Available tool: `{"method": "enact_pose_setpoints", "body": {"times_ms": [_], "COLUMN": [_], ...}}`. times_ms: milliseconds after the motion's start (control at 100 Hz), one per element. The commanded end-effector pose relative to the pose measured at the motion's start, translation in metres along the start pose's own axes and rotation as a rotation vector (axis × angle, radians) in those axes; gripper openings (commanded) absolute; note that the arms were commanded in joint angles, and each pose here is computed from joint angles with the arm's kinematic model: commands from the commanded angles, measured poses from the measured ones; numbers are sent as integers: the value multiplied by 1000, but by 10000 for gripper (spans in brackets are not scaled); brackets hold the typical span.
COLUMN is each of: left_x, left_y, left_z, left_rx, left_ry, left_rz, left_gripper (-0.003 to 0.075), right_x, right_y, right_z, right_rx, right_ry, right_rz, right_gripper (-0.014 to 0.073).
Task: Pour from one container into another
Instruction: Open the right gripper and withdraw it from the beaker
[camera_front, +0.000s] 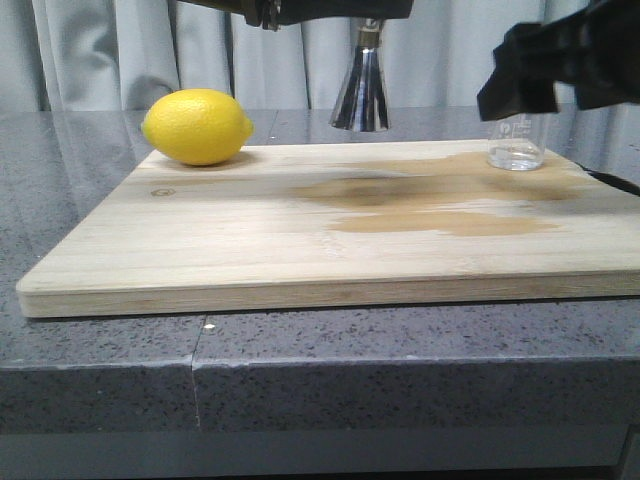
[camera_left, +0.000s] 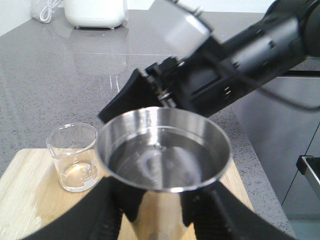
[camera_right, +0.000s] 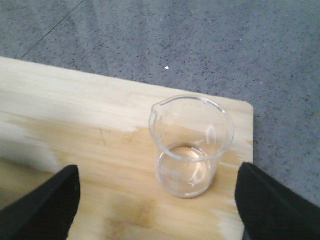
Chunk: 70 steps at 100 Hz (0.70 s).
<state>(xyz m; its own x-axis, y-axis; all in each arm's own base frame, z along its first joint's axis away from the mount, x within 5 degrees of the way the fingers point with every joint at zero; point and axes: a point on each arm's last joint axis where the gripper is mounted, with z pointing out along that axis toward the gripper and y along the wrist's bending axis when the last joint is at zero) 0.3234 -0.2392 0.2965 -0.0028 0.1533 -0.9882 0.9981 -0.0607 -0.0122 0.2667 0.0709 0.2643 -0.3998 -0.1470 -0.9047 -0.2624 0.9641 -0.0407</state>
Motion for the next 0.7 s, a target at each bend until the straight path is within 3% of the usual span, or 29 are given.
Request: {"method": "enact_pose_setpoints", "body": {"times_ms": [0,310,690], "left_x": [-40,-40,-40], "left_y": [-16,-16,-16], "left_z": [-7,-7,-7], "left_rx": [61,61,61], "left_ry": [-132,-132,-132], "left_rz": [52,52,52], "left_gripper": [220,220,220], "right_x": [-22,-27,-28], "right_y": [-3,-3,-1], "right_z": [-26,-99,-157], "right_rx": [2,-38,-49], "right_ry": [-77,-18,-106], "right_rz": [-46,-72,-88], "right_gripper": [572,572,572]}}
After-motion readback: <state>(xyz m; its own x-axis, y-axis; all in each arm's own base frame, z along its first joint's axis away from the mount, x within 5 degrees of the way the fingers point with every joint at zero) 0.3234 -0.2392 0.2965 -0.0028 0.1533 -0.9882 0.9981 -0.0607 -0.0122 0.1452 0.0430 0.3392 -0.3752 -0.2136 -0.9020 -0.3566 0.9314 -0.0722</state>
